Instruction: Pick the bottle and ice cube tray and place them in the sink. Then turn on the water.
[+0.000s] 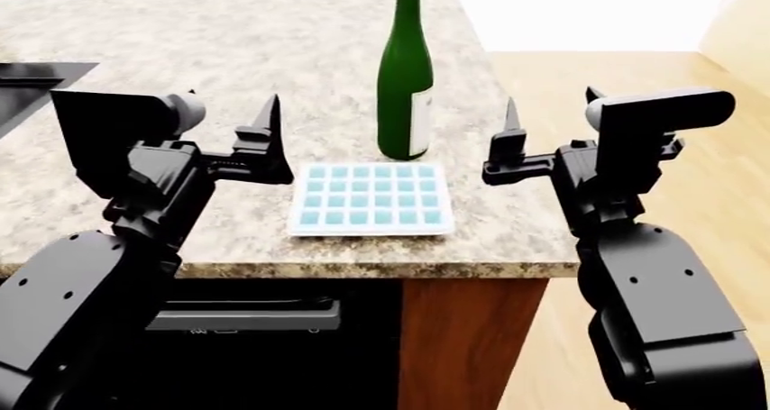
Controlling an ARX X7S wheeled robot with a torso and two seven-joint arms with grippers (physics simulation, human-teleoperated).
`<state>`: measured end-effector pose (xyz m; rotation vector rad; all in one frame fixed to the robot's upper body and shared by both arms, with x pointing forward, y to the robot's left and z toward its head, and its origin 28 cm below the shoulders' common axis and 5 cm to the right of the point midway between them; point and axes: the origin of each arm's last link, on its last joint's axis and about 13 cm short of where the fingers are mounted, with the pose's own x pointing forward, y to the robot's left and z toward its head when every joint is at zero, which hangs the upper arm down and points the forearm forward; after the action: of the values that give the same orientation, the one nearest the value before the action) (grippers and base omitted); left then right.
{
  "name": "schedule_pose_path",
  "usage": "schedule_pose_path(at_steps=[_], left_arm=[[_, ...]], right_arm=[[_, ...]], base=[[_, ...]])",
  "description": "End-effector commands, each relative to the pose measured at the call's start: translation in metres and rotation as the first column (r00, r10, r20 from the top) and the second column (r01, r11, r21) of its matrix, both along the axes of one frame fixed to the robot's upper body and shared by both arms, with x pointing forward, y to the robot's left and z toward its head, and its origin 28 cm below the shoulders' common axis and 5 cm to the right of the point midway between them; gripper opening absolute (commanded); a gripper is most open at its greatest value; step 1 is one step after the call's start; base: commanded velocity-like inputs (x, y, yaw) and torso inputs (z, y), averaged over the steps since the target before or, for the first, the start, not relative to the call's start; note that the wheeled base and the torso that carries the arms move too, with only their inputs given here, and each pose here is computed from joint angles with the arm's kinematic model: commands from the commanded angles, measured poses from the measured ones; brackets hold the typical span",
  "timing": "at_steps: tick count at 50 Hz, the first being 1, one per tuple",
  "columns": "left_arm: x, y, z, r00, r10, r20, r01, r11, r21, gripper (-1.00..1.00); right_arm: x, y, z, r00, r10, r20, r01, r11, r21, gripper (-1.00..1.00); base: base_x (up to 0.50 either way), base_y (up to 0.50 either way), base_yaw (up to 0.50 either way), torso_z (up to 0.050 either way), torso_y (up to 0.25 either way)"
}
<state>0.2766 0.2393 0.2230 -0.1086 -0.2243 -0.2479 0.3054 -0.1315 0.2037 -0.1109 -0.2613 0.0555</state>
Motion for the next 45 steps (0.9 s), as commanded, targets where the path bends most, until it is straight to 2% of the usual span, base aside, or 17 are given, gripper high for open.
schedule_pose_path(at_steps=[1,24,34,36,39,42,45], left_arm=[[-0.002,0.002,0.002,1.000,0.007,0.007,-0.007,1.000,-0.002,1.00],[-0.002,0.002,0.003,1.000,0.006,0.014,-0.006,1.000,-0.005,1.00],[-0.005,0.003,0.000,1.000,-0.009,-0.006,0.009,1.000,0.018,1.00],[-0.010,0.005,0.001,1.000,-0.028,-0.013,0.029,0.999,0.046,1.00],[-0.022,0.009,0.005,0.996,-0.078,-0.032,0.082,0.988,0.131,1.00],[-0.039,0.015,0.014,0.989,-0.138,-0.048,0.146,0.960,0.240,1.00],[-0.054,0.020,0.024,0.980,-0.187,-0.069,0.199,0.910,0.363,1.00]], right_arm=[[-0.002,0.002,-0.001,1.000,0.011,-0.002,-0.011,1.000,0.000,1.00],[-0.004,0.002,-0.001,1.000,0.012,0.000,-0.012,1.000,0.001,1.00],[-0.003,0.001,-0.001,1.000,0.013,0.004,-0.013,1.000,-0.001,1.00],[-0.003,0.002,-0.001,1.000,0.016,0.002,-0.016,1.000,-0.005,1.00],[-0.003,0.001,-0.001,1.000,0.016,0.000,-0.016,1.000,-0.010,1.00],[-0.002,0.001,-0.002,1.000,0.015,-0.003,-0.015,1.000,-0.013,1.00],[-0.002,0.002,-0.003,1.000,0.019,-0.007,-0.020,1.000,-0.012,1.00]], base=[[0.46,0.00,0.00,0.000,0.000],[0.46,-0.03,0.00,0.000,0.001],[0.00,0.00,0.00,0.000,0.000],[0.00,0.00,0.00,0.000,0.000],[0.00,0.00,0.00,0.000,0.000],[0.00,0.00,0.00,0.000,0.000],[0.00,0.00,0.00,0.000,0.000]])
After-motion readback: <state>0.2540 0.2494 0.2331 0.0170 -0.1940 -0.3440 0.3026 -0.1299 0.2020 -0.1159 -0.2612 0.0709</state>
